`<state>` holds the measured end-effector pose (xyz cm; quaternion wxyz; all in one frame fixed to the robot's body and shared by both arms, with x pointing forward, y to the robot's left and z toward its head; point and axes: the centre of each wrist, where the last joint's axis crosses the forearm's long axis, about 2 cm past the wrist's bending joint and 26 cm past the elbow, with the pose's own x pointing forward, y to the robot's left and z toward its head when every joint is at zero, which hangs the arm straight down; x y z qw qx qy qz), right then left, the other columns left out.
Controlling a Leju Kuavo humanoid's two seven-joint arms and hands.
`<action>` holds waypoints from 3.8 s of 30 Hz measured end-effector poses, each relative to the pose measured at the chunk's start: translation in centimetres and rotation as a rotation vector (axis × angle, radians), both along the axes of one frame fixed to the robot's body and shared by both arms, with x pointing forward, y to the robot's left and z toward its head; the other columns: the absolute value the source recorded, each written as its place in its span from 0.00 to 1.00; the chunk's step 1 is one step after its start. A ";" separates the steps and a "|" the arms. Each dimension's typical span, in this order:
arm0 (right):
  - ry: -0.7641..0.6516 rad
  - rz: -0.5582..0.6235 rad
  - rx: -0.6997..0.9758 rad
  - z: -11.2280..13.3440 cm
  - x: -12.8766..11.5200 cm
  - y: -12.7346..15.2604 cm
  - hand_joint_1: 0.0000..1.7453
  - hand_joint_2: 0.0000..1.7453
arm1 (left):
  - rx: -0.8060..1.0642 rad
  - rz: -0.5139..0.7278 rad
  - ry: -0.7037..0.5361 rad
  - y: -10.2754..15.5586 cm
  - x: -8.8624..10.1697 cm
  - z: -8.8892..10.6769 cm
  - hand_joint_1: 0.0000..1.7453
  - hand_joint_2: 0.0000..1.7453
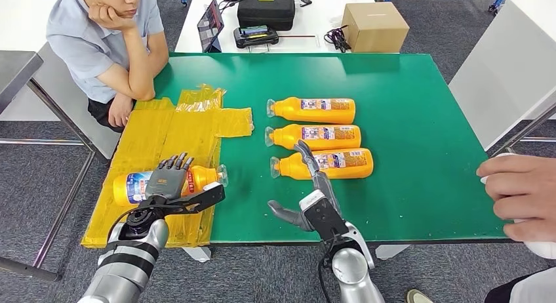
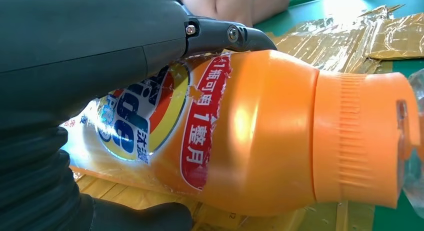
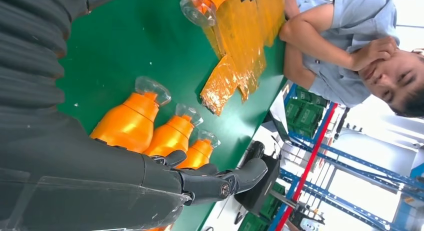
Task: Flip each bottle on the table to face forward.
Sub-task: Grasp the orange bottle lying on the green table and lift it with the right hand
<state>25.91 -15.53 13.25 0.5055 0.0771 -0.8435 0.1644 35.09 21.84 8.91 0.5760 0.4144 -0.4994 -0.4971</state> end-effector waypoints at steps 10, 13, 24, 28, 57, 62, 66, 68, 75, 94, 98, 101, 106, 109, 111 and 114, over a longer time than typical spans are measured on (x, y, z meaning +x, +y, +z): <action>0.012 0.001 0.006 -0.3 0.1 0.0 0.00 1.00 | -0.027 -0.024 -0.001 -0.2 0.1 -0.1 0.00 1.00; 0.016 0.001 0.007 -0.4 0.1 0.0 0.00 1.00 | -0.031 -0.036 -0.021 -0.2 -0.1 -0.2 0.00 1.00; 0.038 -0.012 0.004 -0.9 -0.4 -0.2 0.00 1.00 | -0.107 -0.074 -0.143 -2.2 -2.3 0.2 0.00 1.00; 0.042 -0.014 0.000 -1.0 -0.5 -0.2 0.00 1.00 | -0.130 -0.100 -0.222 -2.9 -2.6 1.3 0.00 1.00; -0.010 -0.137 -0.022 0.8 -3.7 -1.3 0.00 1.00 | -0.966 -0.304 -0.710 -6.8 -11.4 9.7 0.00 1.00; -0.055 -0.203 -0.053 1.7 -4.5 -1.9 0.00 1.00 | -1.102 -0.363 -0.792 -6.2 -13.6 11.4 0.00 1.00; -0.091 -0.252 -0.076 2.2 -5.0 -2.5 0.00 1.00 | -1.140 -0.417 -0.826 -6.2 -14.7 12.6 0.00 1.00; -0.115 -0.286 -0.108 2.4 -5.2 -2.7 0.00 1.00 | -1.143 -0.434 -0.844 -6.2 -15.3 12.9 0.00 1.00; -0.193 -0.433 -0.315 2.9 -5.8 -3.6 0.00 1.00 | -1.143 -0.455 -0.877 -6.1 -16.3 13.2 0.00 1.00; -0.056 -0.538 -1.037 -1.7 -7.8 -7.5 0.00 1.00 | -1.214 -0.388 -0.717 -6.3 -16.0 12.5 0.00 1.00; -0.031 -0.521 -1.062 -2.2 -7.9 -8.0 0.00 1.00 | -1.224 -0.385 -0.694 -6.3 -16.0 12.4 0.00 1.00; 0.014 -0.505 -1.090 -2.8 -7.9 -8.8 0.00 1.00 | -1.239 -0.383 -0.666 -6.5 -15.9 12.2 0.00 1.00; 0.085 -0.488 -1.152 -4.3 -7.9 -10.7 0.00 1.00 | -1.245 -0.385 -0.638 -6.6 -15.6 11.8 0.00 1.00; 0.115 -0.483 -1.182 -5.1 -7.7 -11.6 0.00 1.00 | -1.249 -0.390 -0.621 -6.8 -15.4 11.6 0.00 1.00; 0.128 -0.481 -1.195 -5.5 -7.4 -12.1 0.00 1.00 | -1.252 -0.396 -0.609 -6.9 -15.2 11.5 0.00 1.00; 0.134 -0.473 -1.212 -6.0 -6.6 -12.4 0.00 1.00 | -1.254 -0.406 -0.595 -7.2 -15.0 11.4 0.00 1.00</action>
